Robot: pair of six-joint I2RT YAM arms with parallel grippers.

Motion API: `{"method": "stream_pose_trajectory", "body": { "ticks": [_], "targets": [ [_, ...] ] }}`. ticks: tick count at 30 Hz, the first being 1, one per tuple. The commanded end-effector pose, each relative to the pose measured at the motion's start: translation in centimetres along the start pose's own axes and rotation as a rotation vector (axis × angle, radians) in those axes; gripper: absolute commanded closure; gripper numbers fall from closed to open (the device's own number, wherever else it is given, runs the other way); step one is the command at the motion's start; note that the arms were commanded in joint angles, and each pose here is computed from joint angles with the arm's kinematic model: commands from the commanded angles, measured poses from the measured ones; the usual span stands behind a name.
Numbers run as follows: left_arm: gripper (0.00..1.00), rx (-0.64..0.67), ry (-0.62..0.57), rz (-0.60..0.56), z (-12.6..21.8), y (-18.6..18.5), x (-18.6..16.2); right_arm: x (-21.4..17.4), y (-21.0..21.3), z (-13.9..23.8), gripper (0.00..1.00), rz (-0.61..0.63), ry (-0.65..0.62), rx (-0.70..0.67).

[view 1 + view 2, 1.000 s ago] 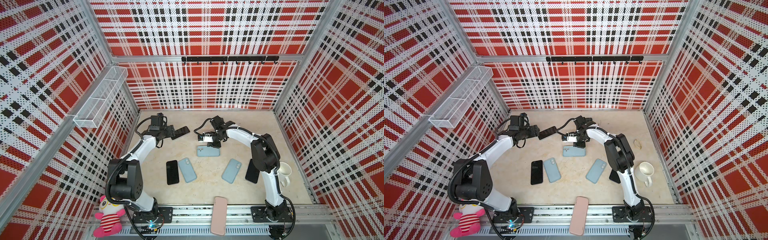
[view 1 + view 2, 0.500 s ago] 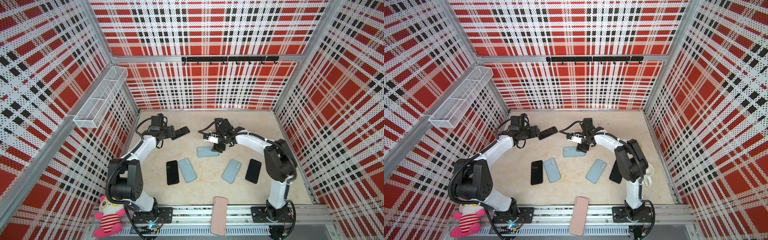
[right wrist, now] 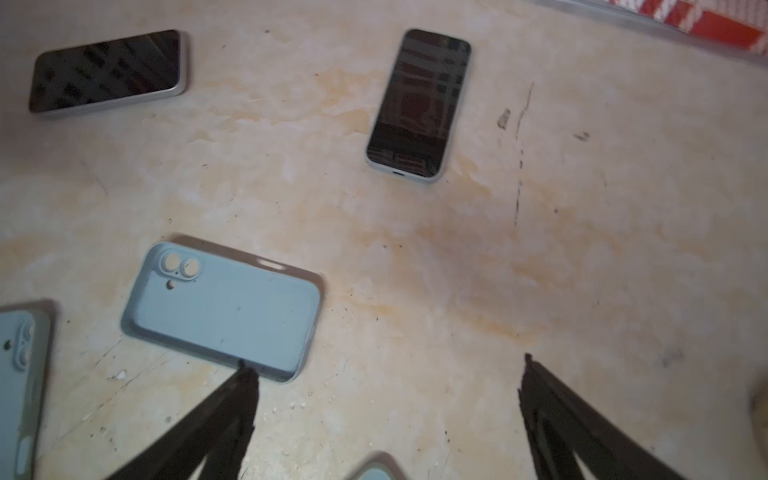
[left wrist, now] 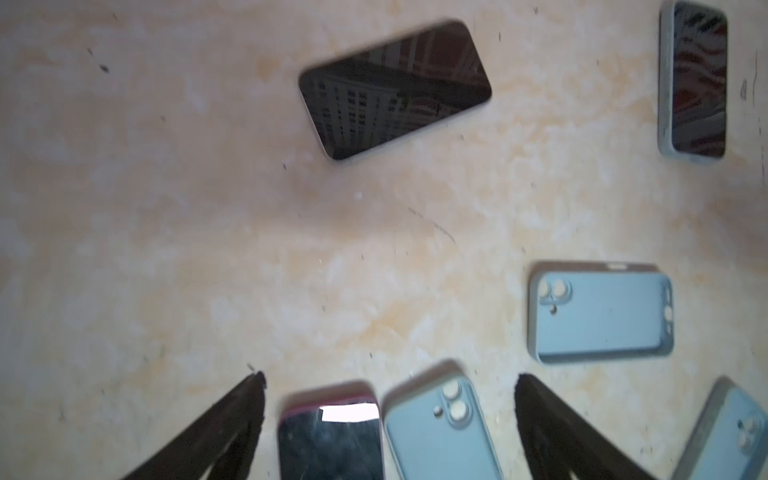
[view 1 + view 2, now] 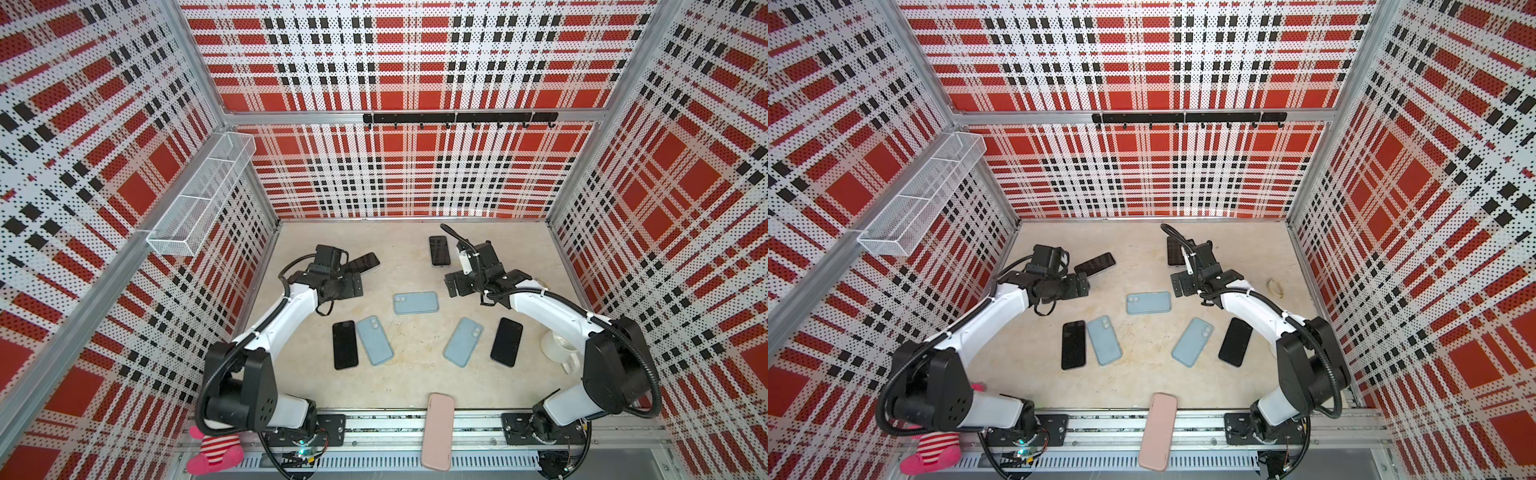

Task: Put the phone into the phone case

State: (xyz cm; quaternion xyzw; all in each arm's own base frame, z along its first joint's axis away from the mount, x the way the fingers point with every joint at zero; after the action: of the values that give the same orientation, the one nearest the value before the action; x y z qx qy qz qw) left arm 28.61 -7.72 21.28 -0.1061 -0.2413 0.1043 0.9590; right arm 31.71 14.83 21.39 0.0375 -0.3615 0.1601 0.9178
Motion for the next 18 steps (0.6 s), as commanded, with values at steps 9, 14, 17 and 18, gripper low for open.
{"method": "stream_pose_trajectory", "body": {
  "ticks": [9, 14, 17, 18],
  "targets": [
    [0.02, 0.150, 0.239, 0.140, 1.2, 2.0, -8.6, -1.7, -1.6, 0.4, 0.00, -0.113, 0.027, -0.052],
    [0.02, 0.210, 0.302, 0.128, -0.2, 3.1, -10.6, -1.0, -1.6, 0.3, 0.00, -0.116, 0.013, -0.038],
    [0.02, 0.235, 0.295, 0.105, -0.4, 3.4, -10.7, -0.7, -1.6, 0.8, 0.00, -0.122, -0.005, -0.025],
    [0.02, 0.239, 0.298, 0.100, -0.5, 3.5, -10.9, -0.8, -1.6, 1.0, 0.00, -0.124, -0.011, -0.021]
  ]
}}
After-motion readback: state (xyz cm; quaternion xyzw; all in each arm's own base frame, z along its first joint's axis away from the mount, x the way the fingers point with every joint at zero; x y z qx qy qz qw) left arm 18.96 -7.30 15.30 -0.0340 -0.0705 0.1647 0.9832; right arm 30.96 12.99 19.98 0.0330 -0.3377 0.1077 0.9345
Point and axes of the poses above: each gripper's point midway between its finger pads, its own z axis back along the fingers, its own y axis along the line the jaws close on, x = y × z, the point moved 10 cm from there along z, back along the fingers, and after that the axes turned 5 degrees about z, right-handed, at the moved point
